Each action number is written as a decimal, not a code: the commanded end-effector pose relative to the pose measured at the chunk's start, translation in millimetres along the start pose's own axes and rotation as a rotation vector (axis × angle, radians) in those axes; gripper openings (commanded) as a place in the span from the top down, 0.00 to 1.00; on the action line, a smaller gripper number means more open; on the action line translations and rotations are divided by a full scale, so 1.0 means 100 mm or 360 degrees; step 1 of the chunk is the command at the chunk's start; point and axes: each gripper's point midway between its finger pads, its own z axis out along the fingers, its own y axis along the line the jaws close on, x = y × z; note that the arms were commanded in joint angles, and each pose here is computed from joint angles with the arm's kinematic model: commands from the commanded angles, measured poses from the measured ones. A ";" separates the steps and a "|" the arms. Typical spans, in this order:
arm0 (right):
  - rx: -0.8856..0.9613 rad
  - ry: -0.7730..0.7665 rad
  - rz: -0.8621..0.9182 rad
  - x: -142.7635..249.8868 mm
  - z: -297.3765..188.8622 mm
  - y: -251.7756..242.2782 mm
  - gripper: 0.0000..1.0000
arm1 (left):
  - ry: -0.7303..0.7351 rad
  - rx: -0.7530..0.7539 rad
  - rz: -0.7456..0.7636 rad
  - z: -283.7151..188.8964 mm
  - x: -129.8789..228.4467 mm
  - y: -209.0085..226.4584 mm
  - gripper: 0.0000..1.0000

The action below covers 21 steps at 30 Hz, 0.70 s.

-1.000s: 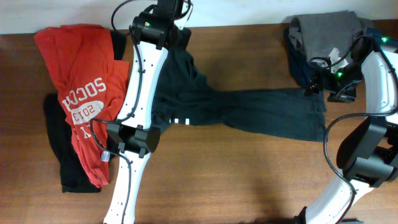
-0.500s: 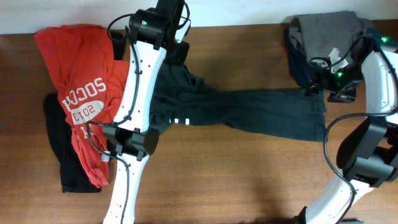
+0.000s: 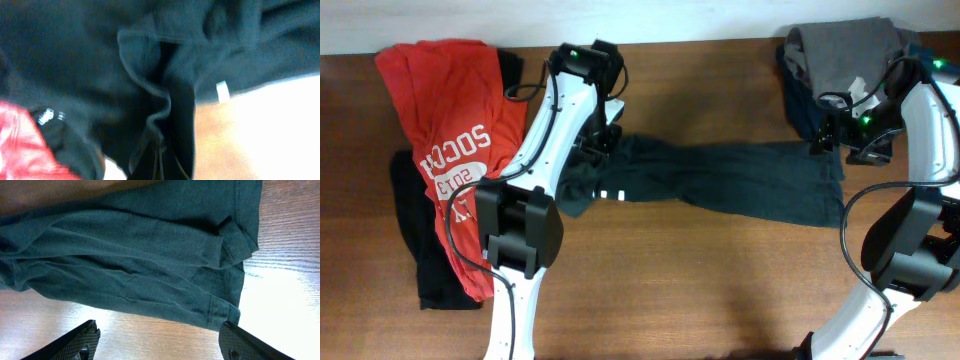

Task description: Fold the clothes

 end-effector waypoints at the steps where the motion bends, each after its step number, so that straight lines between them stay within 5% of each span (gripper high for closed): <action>1: -0.0009 -0.0021 -0.0016 -0.03 -0.04 0.05 0.18 | 0.0026 -0.0026 -0.0013 0.13 0.04 0.02 0.90; 2: -0.0009 -0.0021 -0.0016 -0.03 -0.04 0.05 0.19 | 0.0026 -0.0034 -0.0014 0.14 0.04 0.03 0.71; 3: -0.0010 -0.0019 -0.0015 -0.03 -0.04 0.05 0.19 | 0.0019 -0.0052 -0.0017 0.14 0.03 0.06 0.63; 6: -0.0011 -0.0019 -0.0011 -0.03 -0.04 0.04 0.16 | 0.0001 -0.0064 -0.0050 0.10 0.01 0.09 0.61; 11: -0.0014 0.0007 -0.0046 0.01 0.04 0.02 0.08 | -0.0217 -0.0077 -0.0154 -0.35 -0.10 0.26 0.40; 13: -0.0014 0.0007 -0.0128 0.00 0.14 0.00 0.08 | -0.0398 -0.0089 -0.0210 -0.67 -0.20 0.41 0.02; 21: 0.0179 0.0011 -0.0199 -0.01 0.58 -0.32 0.16 | -0.0774 -0.0140 -0.0411 -1.07 -0.48 1.03 0.01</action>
